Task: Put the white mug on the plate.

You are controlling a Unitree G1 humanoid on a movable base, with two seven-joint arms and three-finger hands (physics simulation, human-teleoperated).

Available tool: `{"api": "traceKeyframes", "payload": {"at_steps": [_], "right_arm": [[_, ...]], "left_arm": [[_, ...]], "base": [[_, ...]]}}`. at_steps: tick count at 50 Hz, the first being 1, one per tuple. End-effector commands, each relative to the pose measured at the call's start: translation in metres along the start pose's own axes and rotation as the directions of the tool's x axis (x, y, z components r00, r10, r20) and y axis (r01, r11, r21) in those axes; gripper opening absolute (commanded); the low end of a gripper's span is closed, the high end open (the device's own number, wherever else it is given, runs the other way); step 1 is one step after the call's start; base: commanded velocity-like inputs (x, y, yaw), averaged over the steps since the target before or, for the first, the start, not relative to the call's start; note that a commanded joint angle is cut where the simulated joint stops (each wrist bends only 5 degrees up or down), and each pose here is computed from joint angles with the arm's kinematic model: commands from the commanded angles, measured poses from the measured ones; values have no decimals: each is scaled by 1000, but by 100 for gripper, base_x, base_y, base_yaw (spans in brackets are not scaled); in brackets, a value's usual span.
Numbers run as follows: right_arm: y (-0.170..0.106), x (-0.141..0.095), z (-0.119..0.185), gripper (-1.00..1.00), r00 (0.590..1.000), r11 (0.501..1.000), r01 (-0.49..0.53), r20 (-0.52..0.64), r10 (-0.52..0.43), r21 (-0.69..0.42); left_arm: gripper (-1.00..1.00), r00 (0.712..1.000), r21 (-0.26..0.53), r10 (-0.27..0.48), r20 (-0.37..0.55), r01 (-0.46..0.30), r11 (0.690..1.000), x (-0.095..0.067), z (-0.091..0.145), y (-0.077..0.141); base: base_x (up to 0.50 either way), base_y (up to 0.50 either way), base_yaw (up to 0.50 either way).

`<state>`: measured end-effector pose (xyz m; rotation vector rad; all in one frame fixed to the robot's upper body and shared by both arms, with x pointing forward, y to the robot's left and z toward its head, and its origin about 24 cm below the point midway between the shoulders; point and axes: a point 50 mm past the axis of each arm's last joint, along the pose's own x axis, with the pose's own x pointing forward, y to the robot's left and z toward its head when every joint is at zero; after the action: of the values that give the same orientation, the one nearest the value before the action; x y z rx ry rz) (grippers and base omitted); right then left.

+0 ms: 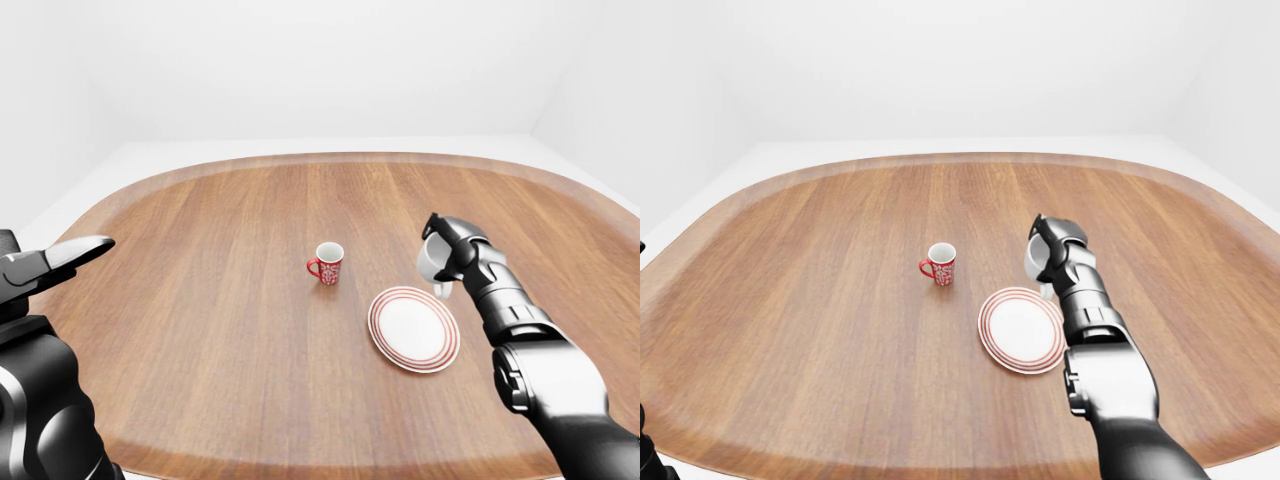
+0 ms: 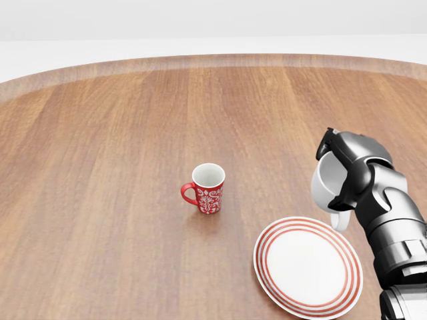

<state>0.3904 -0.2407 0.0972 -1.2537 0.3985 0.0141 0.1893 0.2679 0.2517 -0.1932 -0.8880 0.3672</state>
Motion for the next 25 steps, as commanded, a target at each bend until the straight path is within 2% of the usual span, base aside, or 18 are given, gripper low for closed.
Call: {"api": "traceKeyframes", "payload": {"at_steps": [1, 10, 16, 18, 21, 25], "right_arm": [[24, 1, -5, -100, 998, 994, 51, -51, -46, 92], [41, -2, -11, -100, 995, 993, 67, -76, -60, 93], [66, -6, -15, -100, 995, 995, -30, -87, 39, 98], [69, -6, -15, -100, 995, 994, -34, -88, 43, 107], [78, -8, -16, -100, 990, 988, -105, -84, 115, 116], [82, -9, -18, -100, 989, 988, -108, -90, 118, 110]], "left_arm": [[100, 998, -1, 34, -49, -34, 999, 1, -13, 4], [100, 998, -1, 35, -49, -35, 999, 1, -13, 4], [100, 998, 2, 34, -52, -34, 999, 1, -14, 4], [100, 998, 2, 33, -53, -33, 999, 1, -14, 4], [100, 998, 2, 34, -52, -34, 999, 1, -13, 4], [100, 998, 2, 34, -52, -34, 999, 1, -14, 4]], "base": [[0, 0, 0], [0, 0, 0], [0, 0, 0], [0, 0, 0], [0, 0, 0], [0, 0, 0]]}}
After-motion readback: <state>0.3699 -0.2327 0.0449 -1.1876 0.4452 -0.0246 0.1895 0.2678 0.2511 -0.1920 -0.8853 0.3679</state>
